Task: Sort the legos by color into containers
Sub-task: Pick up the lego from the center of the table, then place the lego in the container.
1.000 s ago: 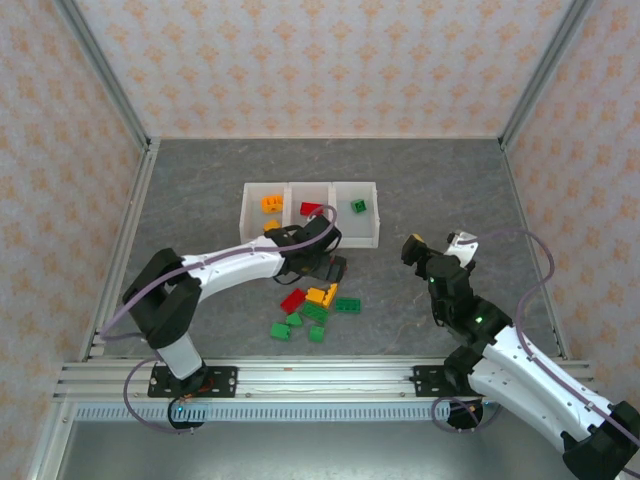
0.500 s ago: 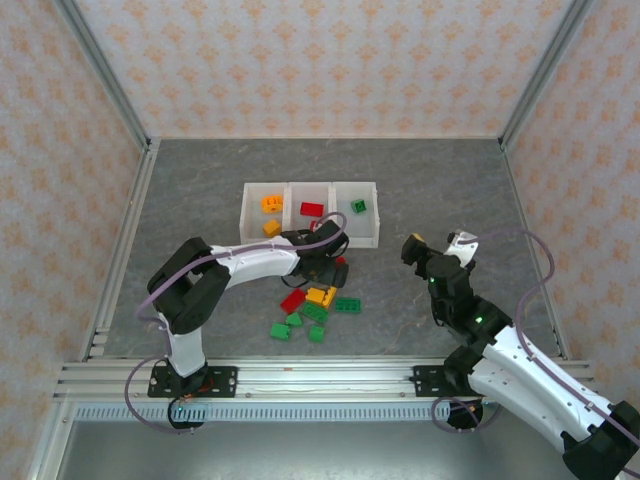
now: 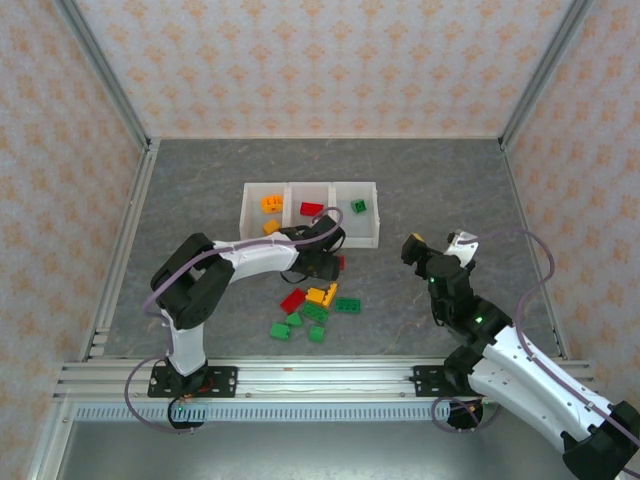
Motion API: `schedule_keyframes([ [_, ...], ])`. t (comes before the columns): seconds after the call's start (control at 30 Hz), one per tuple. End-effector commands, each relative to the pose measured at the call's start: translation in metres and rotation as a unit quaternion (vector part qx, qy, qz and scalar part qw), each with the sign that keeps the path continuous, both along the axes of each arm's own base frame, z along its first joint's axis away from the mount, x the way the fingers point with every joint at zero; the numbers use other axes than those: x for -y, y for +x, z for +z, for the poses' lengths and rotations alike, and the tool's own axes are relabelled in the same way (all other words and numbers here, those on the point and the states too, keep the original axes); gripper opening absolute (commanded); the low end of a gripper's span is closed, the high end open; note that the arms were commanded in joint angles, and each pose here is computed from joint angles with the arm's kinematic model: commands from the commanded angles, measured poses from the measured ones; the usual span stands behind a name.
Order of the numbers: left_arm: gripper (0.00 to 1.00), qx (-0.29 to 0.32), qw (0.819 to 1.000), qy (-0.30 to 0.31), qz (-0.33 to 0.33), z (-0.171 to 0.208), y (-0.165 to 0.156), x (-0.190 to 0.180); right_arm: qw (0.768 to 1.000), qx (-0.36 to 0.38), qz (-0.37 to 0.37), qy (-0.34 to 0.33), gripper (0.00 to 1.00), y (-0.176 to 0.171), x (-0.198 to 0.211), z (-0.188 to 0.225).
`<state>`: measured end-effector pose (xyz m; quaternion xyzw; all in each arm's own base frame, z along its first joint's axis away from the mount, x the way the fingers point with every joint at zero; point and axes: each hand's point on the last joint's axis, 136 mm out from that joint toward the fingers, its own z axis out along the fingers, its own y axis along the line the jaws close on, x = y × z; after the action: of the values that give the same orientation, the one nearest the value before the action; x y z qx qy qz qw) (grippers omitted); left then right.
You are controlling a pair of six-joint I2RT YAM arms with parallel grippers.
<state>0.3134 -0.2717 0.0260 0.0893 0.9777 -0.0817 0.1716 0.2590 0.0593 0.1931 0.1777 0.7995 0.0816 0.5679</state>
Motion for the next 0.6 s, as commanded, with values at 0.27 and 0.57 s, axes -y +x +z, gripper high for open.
schedule_keyframes([
  [0.27, 0.53, 0.083, 0.996, 0.001, 0.02, 0.057, 0.009, -0.023, 1.0, 0.006, -0.014, -0.006, 1.0, 0.001, 0.006, 0.001],
  [0.57, 0.53, 0.16, 0.986, -0.001, 0.046, 0.128, 0.042, -0.047, 1.0, 0.009, -0.015, -0.004, 1.0, 0.001, 0.006, 0.003],
])
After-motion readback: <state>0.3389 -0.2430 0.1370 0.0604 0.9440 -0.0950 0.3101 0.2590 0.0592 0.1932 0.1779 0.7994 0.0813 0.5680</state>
